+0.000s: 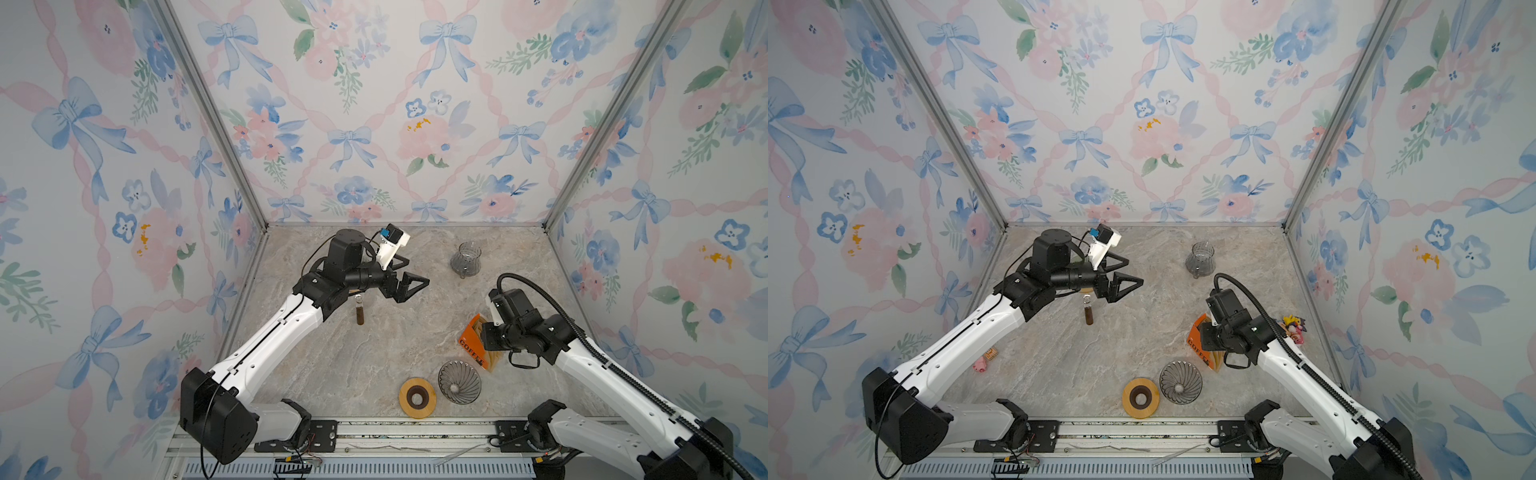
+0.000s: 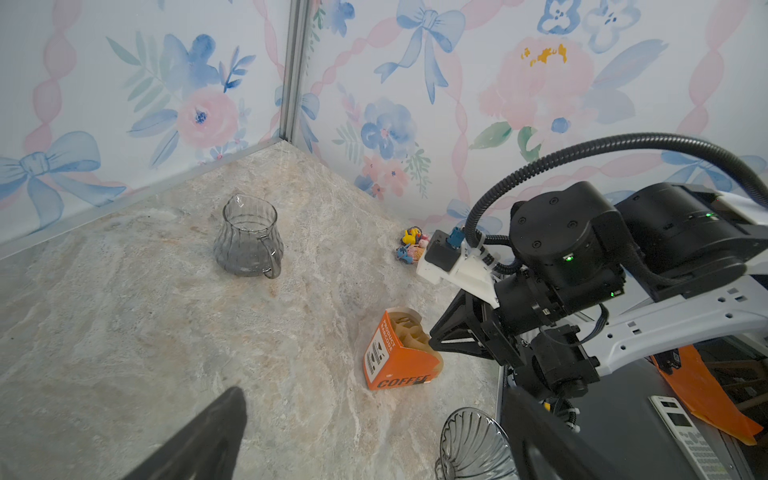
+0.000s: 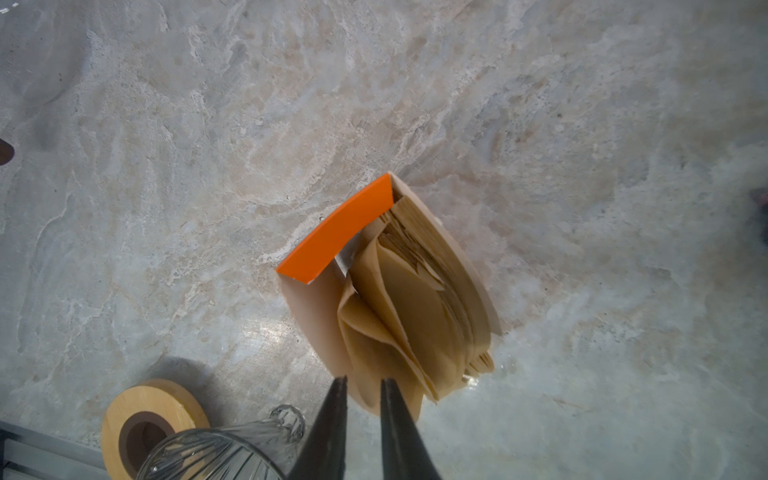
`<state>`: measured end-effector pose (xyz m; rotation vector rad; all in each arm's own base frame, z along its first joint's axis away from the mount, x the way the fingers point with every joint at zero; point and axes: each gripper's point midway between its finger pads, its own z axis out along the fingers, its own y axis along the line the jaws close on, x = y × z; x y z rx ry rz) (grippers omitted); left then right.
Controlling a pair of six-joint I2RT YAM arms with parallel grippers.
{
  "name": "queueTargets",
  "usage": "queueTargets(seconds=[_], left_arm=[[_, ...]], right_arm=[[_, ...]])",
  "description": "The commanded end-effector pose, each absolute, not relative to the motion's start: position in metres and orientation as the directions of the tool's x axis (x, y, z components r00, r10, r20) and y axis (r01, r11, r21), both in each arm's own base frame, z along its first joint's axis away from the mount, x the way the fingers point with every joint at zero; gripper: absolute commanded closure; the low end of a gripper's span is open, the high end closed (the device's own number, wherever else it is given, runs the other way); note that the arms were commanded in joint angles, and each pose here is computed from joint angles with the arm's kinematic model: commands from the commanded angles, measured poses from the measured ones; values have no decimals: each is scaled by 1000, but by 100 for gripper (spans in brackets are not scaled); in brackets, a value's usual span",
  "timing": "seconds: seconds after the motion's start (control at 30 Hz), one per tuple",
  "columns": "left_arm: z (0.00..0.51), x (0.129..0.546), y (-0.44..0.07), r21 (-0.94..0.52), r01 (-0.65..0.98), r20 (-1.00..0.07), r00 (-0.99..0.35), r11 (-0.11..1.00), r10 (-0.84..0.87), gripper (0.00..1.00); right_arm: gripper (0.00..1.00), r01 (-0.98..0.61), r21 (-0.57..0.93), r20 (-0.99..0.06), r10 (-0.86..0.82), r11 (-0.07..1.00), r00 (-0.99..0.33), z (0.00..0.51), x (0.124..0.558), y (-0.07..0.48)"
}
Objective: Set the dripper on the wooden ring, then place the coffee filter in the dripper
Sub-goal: 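Lower the right gripper into the orange box and pinch a paper filter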
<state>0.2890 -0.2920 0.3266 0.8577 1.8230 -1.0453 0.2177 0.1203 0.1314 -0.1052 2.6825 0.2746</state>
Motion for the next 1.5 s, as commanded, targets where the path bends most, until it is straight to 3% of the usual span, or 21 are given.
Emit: queueTargets(seconds=[0.0, 0.5, 0.97, 1.47], left_arm=[[336, 284, -289, -297, 870, -917, -375, 394, 136, 2], [338, 284, -288, -296, 871, -919, -372, 392, 133, 2], [339, 283, -287, -292, 872, -920, -368, 394, 132, 2], [341, 282, -286, -290, 872, -922, -365, 394, 128, 2]], right_arm=[[81, -131, 180, -411, -47, 975, -911, 127, 214, 121], [81, -109, 145, -405, -42, 983, -913, 121, 218, 116], [88, -117, 135, -393, -55, 984, -918, 115, 221, 118], [94, -88, 140, -495, -7, 986, -869, 144, 212, 107]])
